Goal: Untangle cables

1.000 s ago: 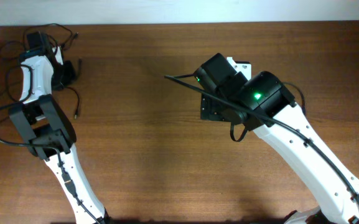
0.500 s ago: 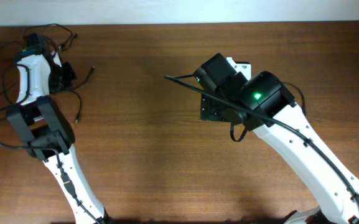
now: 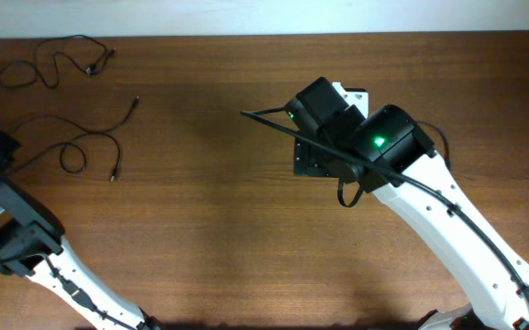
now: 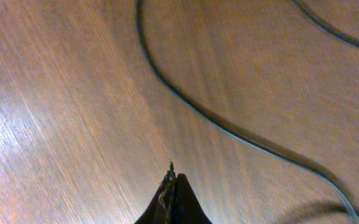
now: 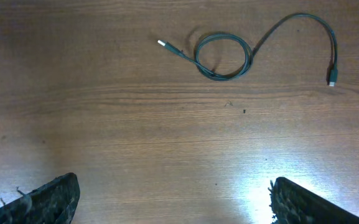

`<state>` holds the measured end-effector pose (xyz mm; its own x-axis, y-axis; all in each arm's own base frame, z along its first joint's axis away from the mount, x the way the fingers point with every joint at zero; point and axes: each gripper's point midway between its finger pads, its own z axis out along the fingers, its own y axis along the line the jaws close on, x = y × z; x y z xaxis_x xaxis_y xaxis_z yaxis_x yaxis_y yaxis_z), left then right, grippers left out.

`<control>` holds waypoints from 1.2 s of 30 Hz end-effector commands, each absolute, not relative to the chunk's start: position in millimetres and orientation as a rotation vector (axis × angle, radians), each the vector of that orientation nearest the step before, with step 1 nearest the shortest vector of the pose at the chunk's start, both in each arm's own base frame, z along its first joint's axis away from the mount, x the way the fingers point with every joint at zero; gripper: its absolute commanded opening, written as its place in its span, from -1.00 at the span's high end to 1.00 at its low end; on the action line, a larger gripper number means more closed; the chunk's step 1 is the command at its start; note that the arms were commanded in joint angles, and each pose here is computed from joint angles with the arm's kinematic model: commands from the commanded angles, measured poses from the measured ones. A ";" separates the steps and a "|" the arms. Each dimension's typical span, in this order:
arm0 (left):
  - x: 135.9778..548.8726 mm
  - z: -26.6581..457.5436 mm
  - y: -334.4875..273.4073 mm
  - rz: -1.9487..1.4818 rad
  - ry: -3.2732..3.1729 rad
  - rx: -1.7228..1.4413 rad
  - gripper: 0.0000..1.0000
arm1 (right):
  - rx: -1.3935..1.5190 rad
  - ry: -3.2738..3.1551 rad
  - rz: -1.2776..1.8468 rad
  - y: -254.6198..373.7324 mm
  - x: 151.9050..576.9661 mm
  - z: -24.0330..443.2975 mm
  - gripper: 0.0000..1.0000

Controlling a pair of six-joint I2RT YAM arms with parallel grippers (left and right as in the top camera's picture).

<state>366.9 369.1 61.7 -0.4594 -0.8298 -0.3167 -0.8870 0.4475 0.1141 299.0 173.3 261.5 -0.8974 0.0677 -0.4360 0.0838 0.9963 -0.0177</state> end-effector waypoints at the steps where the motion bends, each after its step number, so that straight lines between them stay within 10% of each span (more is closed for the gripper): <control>1: 349.5 39.2 380.1 0.428 2.457 -1.561 1.00 | 0.109 2.702 -0.033 175.4 298.4 259.7 -0.97; 29: 401.7 -52.1 375.3 0.086 2.405 -1.292 1.00 | 0.100 2.733 -0.003 179.0 293.2 257.2 -0.97; 36: 439.8 -34.6 371.1 0.015 2.432 -0.827 1.00 | 0.098 2.744 0.006 180.0 291.4 256.4 -0.97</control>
<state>441.0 390.1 4.0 -0.5555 -0.6127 -0.5621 -0.6588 0.7368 -0.1520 292.3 179.1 258.3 -0.9152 0.0651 -0.3978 0.0660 0.9978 0.0113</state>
